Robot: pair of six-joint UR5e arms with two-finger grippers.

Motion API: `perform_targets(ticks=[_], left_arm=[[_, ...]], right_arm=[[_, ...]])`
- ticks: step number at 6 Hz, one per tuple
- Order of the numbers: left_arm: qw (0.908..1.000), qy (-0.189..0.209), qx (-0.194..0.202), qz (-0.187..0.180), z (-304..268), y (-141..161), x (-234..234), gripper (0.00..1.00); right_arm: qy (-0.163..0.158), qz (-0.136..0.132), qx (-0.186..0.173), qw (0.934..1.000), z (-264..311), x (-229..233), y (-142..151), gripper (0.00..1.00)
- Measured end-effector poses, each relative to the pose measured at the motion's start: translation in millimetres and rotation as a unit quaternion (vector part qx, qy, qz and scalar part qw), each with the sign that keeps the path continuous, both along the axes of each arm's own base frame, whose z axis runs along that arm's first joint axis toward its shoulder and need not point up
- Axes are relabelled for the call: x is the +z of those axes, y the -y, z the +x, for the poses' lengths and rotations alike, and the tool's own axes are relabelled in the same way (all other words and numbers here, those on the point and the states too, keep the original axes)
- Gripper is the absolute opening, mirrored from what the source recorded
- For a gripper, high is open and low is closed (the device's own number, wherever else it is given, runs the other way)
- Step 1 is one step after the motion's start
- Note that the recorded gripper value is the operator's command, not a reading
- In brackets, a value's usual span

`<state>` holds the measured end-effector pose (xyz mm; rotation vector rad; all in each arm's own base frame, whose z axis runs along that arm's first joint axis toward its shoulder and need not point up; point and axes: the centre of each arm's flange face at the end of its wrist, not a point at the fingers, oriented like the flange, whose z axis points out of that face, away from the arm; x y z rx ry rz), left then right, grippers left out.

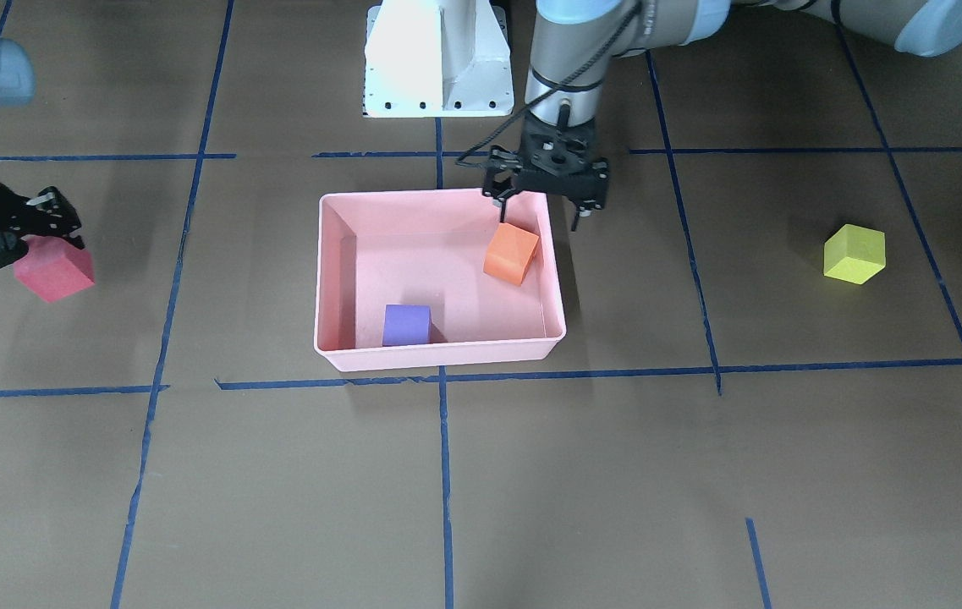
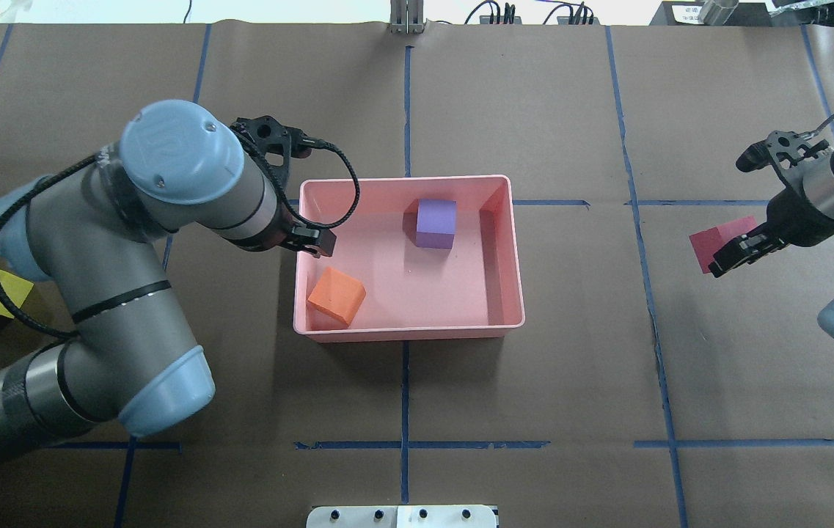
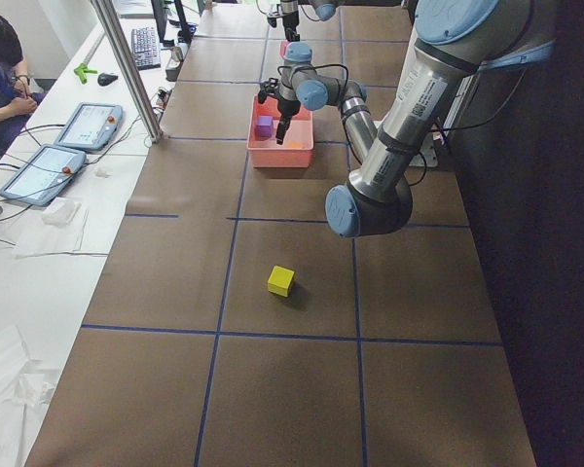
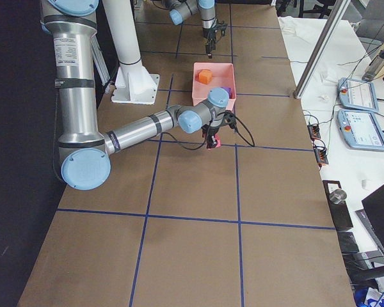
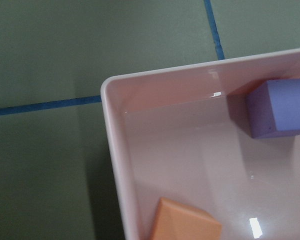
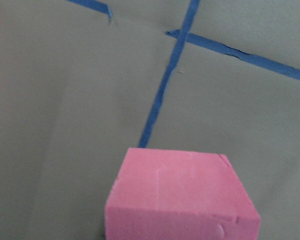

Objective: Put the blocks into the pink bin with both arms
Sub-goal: 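Carry the pink-red cube to the bin while the left gripper withdraws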

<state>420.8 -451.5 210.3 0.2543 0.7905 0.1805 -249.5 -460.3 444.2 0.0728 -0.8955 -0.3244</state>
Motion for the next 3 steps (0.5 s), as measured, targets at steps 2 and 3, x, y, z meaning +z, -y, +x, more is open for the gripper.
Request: perform_targets(ticks=[2, 3], left_arm=[[0.9974, 0.024, 0.062, 0.029, -86.9, 42.2, 66.5, 1.0], [0.9949, 0.036, 0.084, 0.041, -136.1, 59.5, 103.3, 1.0]], right_arm=[[0.023, -0.085, 0.056, 0.9945, -75.0, -95.1, -1.4, 0.54], [0.013, -0.12, 0.083, 0.9892, -117.7, -159.4, -2.5, 0.55]])
